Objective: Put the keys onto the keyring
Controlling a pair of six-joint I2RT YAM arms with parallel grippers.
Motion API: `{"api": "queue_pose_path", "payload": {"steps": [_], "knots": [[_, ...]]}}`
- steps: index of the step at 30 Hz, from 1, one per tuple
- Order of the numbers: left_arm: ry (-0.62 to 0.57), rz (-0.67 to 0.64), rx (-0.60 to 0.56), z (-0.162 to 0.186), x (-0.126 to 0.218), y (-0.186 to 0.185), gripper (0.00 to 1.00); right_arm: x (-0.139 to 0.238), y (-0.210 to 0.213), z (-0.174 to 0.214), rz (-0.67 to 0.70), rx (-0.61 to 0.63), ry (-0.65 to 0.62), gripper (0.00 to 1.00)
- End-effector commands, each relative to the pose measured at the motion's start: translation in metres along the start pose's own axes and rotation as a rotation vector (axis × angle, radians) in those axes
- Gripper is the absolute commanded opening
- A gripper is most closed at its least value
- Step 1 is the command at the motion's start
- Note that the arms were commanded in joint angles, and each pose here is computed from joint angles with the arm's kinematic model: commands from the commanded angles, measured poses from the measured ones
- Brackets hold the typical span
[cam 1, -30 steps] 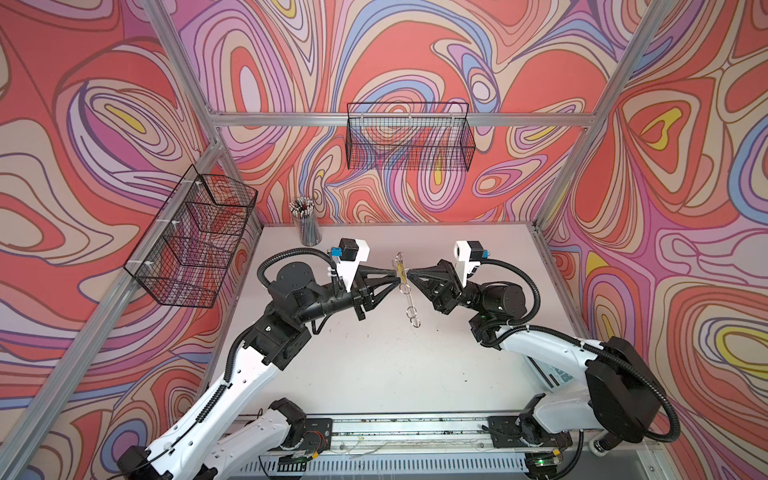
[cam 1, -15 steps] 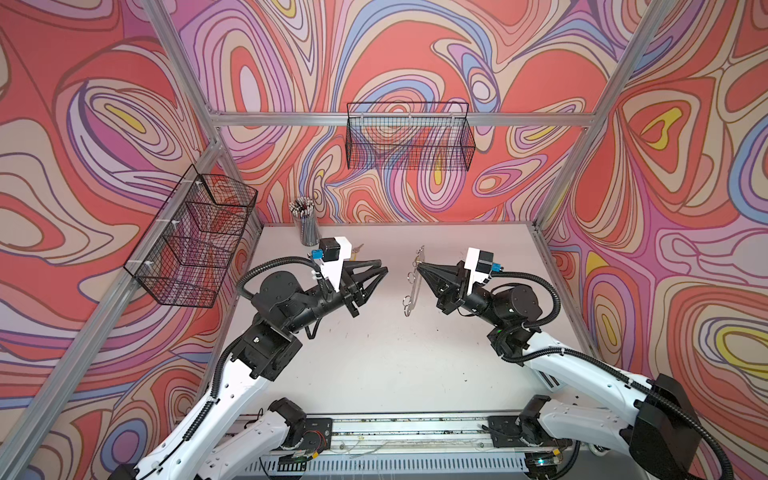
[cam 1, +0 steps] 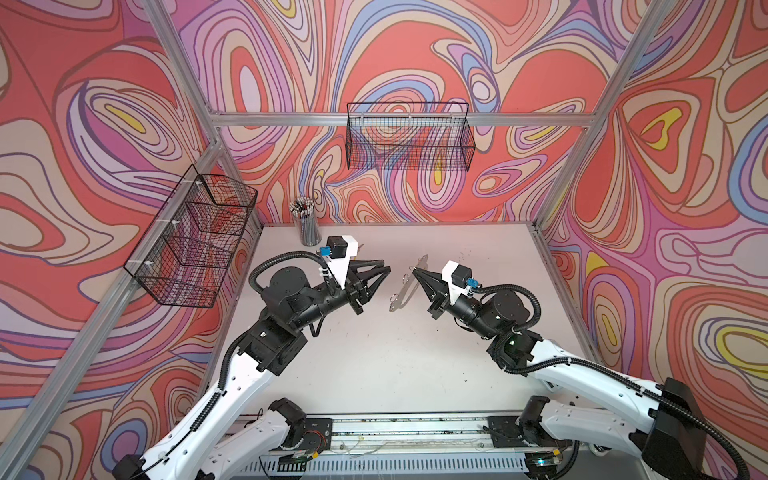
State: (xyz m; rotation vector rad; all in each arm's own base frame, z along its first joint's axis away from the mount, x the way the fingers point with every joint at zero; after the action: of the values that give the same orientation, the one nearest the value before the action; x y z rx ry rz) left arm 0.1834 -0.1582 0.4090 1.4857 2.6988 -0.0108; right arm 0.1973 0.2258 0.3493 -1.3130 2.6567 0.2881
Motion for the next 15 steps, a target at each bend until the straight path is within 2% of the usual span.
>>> {"api": "queue_pose_path", "payload": {"steps": [1,12,15], "knots": [[-0.012,0.009,-0.004,-0.007,0.002,0.0,0.27,-0.001,0.002,-0.012,0.062,0.086,-0.031,0.0],[0.002,0.013,-0.002,-0.005,0.0,0.0,0.27,-0.008,0.025,-0.004,0.192,0.233,-0.013,0.0],[0.005,0.019,0.0,-0.004,-0.001,0.0,0.28,-0.009,0.027,-0.002,0.188,0.234,-0.015,0.0]]}}
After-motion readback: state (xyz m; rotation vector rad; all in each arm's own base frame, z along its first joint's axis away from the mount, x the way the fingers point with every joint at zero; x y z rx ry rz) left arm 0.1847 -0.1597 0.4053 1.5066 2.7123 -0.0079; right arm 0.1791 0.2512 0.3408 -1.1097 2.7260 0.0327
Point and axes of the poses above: each gripper's point midway between its finger pads, its own x axis back along the fingers, its own y axis along the line the jaws close on, z = x × y, the point moved 9 cm from there along x, back along the fingers, and after that the axes turned 14 degrees about -x, right-handed, at the moved point
